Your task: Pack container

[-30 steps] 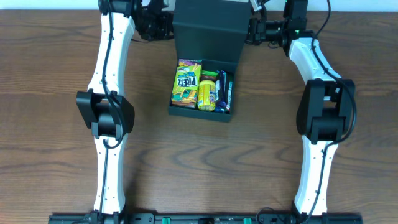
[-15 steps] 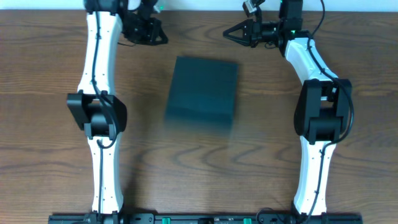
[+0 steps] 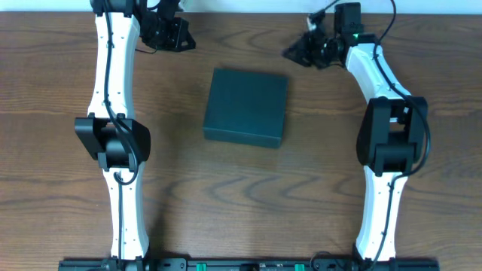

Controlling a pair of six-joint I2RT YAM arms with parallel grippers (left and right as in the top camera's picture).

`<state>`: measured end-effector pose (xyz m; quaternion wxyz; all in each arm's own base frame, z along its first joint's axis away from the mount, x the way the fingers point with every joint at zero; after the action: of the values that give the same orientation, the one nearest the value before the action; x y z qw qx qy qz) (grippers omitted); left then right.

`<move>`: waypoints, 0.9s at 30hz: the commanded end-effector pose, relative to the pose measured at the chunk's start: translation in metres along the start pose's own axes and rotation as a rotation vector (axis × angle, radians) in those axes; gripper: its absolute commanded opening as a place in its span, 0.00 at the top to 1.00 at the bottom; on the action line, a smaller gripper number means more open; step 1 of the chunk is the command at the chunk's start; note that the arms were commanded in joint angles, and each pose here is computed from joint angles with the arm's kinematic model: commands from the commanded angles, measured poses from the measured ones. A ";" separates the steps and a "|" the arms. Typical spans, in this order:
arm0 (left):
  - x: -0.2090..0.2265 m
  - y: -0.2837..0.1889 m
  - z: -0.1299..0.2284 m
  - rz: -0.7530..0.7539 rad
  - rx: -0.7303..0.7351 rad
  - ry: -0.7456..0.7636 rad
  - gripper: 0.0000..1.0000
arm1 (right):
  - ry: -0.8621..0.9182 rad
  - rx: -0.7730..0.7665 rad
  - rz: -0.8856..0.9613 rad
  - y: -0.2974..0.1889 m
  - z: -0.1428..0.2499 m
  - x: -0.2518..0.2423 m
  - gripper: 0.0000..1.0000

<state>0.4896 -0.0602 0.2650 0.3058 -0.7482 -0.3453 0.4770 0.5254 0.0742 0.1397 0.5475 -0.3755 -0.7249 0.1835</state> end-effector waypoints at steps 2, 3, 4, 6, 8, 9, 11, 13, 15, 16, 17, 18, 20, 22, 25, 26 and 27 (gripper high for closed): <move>-0.009 -0.017 0.001 -0.040 -0.016 -0.005 0.94 | -0.289 -0.154 0.299 -0.091 -0.022 0.051 0.99; -0.009 -0.017 0.003 -0.039 -0.005 -0.012 0.95 | -0.302 -0.154 0.339 -0.106 -0.018 0.059 0.98; -0.009 -0.019 0.006 -0.038 0.007 -0.022 0.94 | -0.310 -0.151 0.376 -0.118 -0.014 0.067 0.99; -0.011 -0.025 0.012 -0.037 0.034 -0.047 0.94 | -0.341 -0.130 0.415 -0.151 0.001 0.090 0.98; -0.016 -0.035 0.015 -0.035 0.034 -0.041 0.94 | -0.342 -0.101 0.421 -0.169 0.015 0.104 0.99; -0.021 -0.042 0.017 -0.036 0.026 -0.035 0.94 | -0.332 -0.081 0.435 -0.178 0.023 0.109 0.98; -0.033 -0.059 0.021 -0.037 0.012 -0.009 0.94 | -0.320 -0.051 0.467 -0.193 0.039 0.118 0.98; -0.051 -0.083 0.030 -0.039 -0.007 0.017 0.94 | -0.340 -0.043 0.455 -0.202 0.060 0.132 0.98; -0.067 -0.102 0.039 -0.022 -0.022 0.056 0.94 | -0.372 -0.058 0.436 -0.204 0.082 0.143 0.98; -0.075 -0.111 0.043 -0.007 -0.032 0.071 0.94 | -0.380 -0.072 0.426 -0.204 0.095 0.148 0.98; -0.082 -0.120 0.048 -0.001 -0.043 0.084 0.94 | -0.382 -0.094 0.416 -0.207 0.111 0.152 0.98; -0.088 -0.127 0.051 0.006 -0.056 0.093 0.94 | -0.386 -0.117 0.404 -0.212 0.127 0.154 0.98; -0.099 -0.139 0.057 0.027 -0.081 0.112 0.94 | -0.385 -0.168 0.384 -0.225 0.162 0.155 0.98; -0.107 -0.149 0.061 0.030 -0.102 0.119 0.94 | -0.378 -0.214 0.372 -0.240 0.199 0.151 0.98; -0.118 -0.163 0.072 0.024 -0.119 0.128 0.94 | -0.400 -0.270 0.358 -0.256 0.237 0.148 0.98; -0.123 -0.169 0.081 0.012 -0.118 0.130 0.94 | -0.411 -0.295 0.352 -0.262 0.248 0.147 0.98; -0.127 -0.173 0.088 -0.006 -0.120 0.136 0.94 | -0.423 -0.325 0.346 -0.269 0.258 0.149 0.98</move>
<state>0.3614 -0.0537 0.4216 0.2747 -0.8016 -0.3545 0.3954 0.1869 0.0497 0.3377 0.2772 -0.5243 -0.7687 0.2395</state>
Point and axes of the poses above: each gripper's point midway between its finger pads, its own y axis out along the fingers, its own x axis along the line the jaws close on, z = x × y, the point moved 10 cm from there along -y, back along the fingers, and after that the axes turned 6 degrees about -y, right-handed, at the moved point
